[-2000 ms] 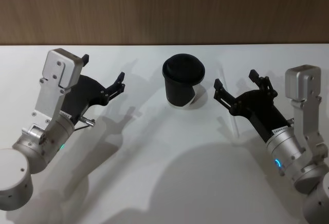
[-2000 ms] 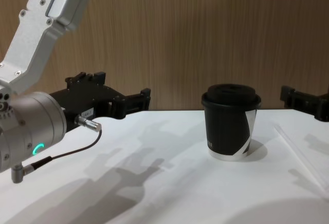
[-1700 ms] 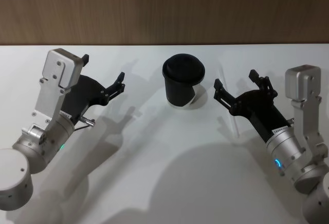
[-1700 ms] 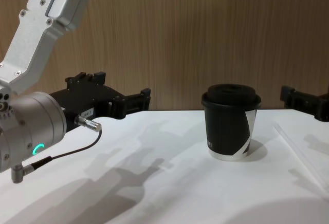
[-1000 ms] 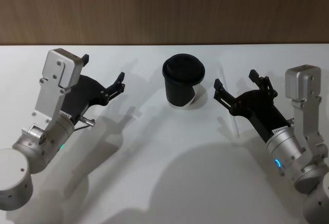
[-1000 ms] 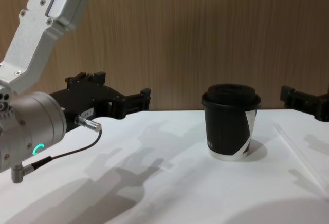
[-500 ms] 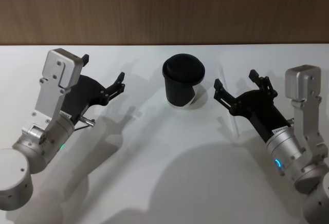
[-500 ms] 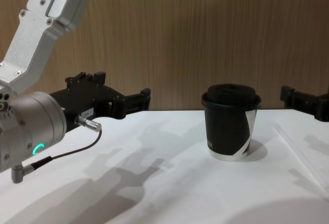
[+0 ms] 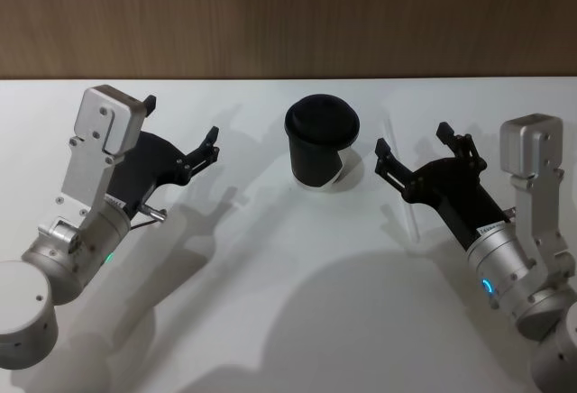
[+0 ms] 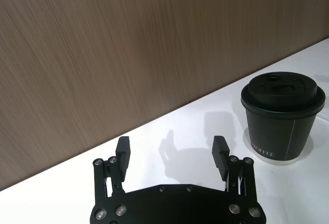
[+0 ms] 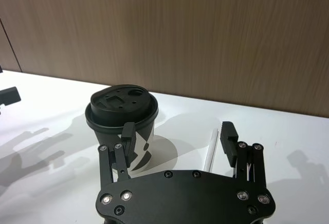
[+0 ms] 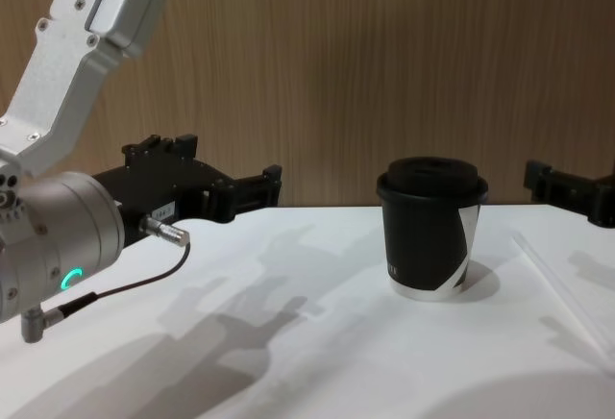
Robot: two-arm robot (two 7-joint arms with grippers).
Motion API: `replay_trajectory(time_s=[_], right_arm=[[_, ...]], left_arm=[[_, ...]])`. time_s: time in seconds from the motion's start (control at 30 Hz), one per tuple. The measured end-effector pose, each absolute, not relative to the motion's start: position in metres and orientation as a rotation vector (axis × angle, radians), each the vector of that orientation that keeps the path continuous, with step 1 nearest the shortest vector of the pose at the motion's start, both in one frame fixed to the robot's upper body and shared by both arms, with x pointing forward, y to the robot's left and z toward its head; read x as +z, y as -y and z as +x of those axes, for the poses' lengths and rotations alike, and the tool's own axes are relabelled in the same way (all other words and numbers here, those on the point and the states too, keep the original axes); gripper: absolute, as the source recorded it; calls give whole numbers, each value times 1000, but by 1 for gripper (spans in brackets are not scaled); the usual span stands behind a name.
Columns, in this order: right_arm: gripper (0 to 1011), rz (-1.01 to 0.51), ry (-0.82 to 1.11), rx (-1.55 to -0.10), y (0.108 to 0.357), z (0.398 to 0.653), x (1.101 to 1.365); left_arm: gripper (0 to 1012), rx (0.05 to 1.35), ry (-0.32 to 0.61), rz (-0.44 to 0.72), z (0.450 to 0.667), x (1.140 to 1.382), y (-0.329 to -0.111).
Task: Pick up the straw with one hand, pass it to the other hand, and insert it into the cup.
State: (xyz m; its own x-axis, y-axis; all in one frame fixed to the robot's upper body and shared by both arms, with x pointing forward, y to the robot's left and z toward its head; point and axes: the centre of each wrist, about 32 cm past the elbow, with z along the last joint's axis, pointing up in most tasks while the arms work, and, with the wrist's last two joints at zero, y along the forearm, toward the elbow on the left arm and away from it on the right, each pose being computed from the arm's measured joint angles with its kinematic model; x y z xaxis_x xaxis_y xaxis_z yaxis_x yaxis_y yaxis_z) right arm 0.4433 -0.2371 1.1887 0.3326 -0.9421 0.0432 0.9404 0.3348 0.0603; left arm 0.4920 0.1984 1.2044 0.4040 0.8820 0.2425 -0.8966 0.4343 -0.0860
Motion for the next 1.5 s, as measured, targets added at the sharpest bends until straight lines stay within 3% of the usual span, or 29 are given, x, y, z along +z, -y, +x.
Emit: replay_trajectory(time_s=[0.93,1.5], right_arm=[[1001,22,74,-1230,238,444,1188],[1001,-58,45,-1219,243,450,1186]], left_arm=[[1003,1124,268,61,492,1204,-198],[1003,1124,268,61,492,1204,-198]])
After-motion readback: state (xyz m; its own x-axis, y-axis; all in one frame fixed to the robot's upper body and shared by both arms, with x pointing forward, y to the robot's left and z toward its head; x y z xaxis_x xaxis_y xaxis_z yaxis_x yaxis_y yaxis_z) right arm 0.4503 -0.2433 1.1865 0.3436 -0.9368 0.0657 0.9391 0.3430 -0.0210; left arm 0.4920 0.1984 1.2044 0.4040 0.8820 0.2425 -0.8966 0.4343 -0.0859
